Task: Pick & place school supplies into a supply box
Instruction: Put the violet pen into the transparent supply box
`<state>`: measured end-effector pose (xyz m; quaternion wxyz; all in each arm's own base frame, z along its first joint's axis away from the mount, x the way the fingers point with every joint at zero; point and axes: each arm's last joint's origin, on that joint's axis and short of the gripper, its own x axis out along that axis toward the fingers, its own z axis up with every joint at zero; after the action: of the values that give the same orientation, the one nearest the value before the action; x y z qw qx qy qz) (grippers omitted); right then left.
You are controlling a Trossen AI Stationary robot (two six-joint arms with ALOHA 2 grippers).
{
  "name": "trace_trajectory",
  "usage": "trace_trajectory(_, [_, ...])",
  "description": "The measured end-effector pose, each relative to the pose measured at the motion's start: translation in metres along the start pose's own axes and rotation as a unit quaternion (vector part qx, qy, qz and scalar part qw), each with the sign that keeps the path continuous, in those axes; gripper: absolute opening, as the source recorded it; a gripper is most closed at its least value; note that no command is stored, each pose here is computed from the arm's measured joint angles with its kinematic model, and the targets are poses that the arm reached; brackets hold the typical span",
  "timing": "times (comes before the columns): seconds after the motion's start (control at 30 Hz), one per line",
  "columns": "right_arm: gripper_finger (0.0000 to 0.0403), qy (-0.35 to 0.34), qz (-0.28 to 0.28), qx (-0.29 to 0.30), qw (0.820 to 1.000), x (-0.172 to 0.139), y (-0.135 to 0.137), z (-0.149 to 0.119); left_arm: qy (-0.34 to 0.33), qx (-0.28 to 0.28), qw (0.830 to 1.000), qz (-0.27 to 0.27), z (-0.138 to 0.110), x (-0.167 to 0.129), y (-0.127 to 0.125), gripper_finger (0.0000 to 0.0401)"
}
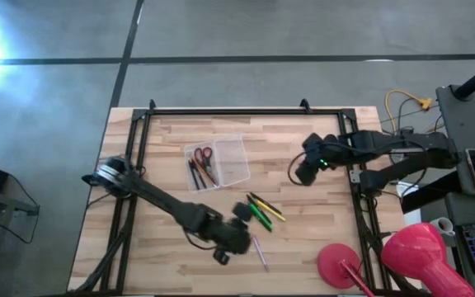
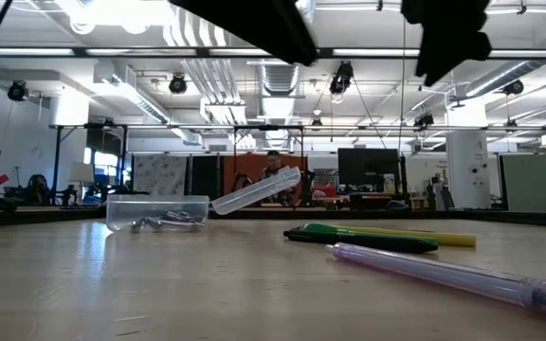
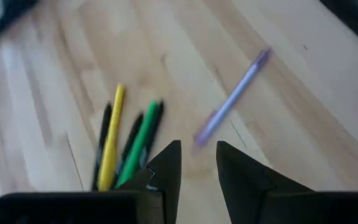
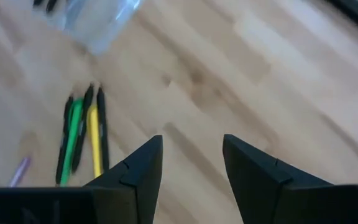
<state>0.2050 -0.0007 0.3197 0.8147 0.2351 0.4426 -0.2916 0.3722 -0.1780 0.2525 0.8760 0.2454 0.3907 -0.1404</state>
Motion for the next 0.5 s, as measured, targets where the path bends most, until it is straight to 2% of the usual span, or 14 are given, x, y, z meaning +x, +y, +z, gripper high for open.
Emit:
trace_trajectory(0.1, [0.016, 0.016, 0.005, -0.007, 1.0, 0.004, -0.005, -0.01, 0.001, 0.048, 0.999, -0.024, 0.015, 0.021, -0.001, 0.0086])
trace_trajectory(0.17, [0.016, 0.025, -0.003, -0.01, 1.0, 0.009, -0.007, -0.016, -0.007, 0.053, 0.997, -0.049, 0.022, 0.031, 0.0, 0.0086])
trace_trajectory(0.27, [0.016, 0.034, -0.012, -0.013, 0.999, 0.015, -0.01, -0.022, -0.023, 0.06, 0.996, -0.056, 0.03, 0.041, 0.005, 0.0086])
trace_trajectory(0.37, [0.016, 0.043, -0.02, -0.017, 0.999, 0.022, -0.012, -0.026, -0.019, 0.081, 0.995, -0.058, 0.029, 0.055, 0.008, 0.0086])
trace_trajectory(0.5, [0.016, 0.052, -0.029, -0.019, 0.998, 0.028, -0.014, -0.031, -0.022, 0.087, 0.99, -0.11, 0.024, 0.079, 0.009, 0.0086])
